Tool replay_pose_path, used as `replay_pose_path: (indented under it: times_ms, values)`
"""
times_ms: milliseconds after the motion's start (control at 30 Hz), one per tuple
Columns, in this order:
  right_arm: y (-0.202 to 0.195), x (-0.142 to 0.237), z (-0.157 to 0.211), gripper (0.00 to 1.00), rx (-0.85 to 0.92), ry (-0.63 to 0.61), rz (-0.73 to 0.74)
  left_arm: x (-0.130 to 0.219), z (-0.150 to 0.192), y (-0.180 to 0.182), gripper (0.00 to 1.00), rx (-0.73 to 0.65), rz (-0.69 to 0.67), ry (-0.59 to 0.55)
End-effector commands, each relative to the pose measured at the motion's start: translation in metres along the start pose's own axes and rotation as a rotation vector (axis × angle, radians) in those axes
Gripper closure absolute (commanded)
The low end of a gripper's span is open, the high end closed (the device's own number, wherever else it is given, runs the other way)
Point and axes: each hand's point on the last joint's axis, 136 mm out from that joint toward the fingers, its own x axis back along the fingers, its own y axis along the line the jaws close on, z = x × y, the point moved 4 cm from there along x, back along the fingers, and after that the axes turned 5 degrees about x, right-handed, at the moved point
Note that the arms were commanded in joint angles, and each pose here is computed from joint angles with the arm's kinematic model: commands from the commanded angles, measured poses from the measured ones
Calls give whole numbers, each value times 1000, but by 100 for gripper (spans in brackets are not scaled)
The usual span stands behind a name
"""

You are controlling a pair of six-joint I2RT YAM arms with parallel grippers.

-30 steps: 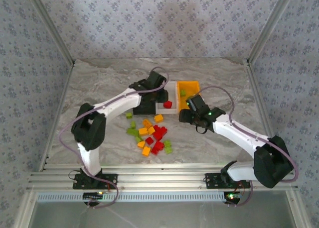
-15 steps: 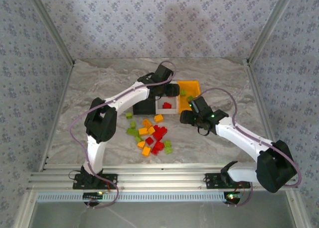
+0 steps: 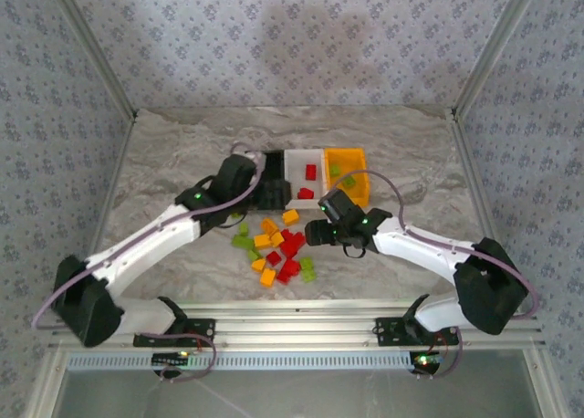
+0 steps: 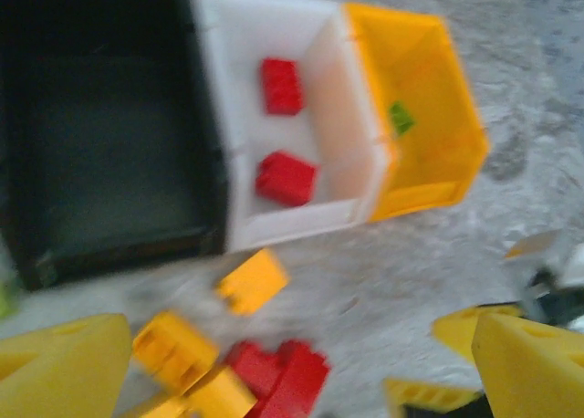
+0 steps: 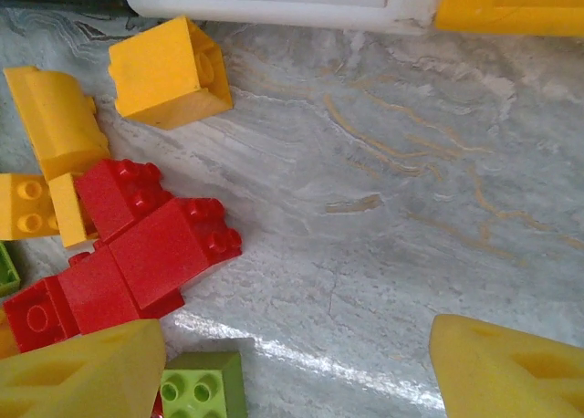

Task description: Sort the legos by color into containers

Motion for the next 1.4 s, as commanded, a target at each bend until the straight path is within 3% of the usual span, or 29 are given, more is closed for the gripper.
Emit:
replay_pose_path:
  times_ms: [0,67,233,433,533,667,867,1100,1367]
  values:
    - [6,1,-13,22,6,-36,-5,-6,22,73,8,142,-161,26]
    - [7,0,-16,22,8,-40,-3,-8,27,99,14,200,-186,19]
    - [7,4,-20,23,9,-47,4,-26,24,126,29,232,-225,5]
    - [0,11,-18,23,-1,-57,21,-48,26,149,33,206,-305,27]
    - [-5,12,-17,23,-9,-57,28,-52,32,145,39,214,-265,58]
    - [-8,14,-17,23,-15,-61,30,-55,48,131,30,156,-227,84]
    - [-9,15,-22,23,-21,-68,30,-69,59,123,33,78,-262,129]
    - [-17,23,-21,22,-39,-82,41,-79,74,133,47,60,-332,186]
    - [-28,29,-24,23,-74,-104,53,-70,70,123,72,44,-315,164]
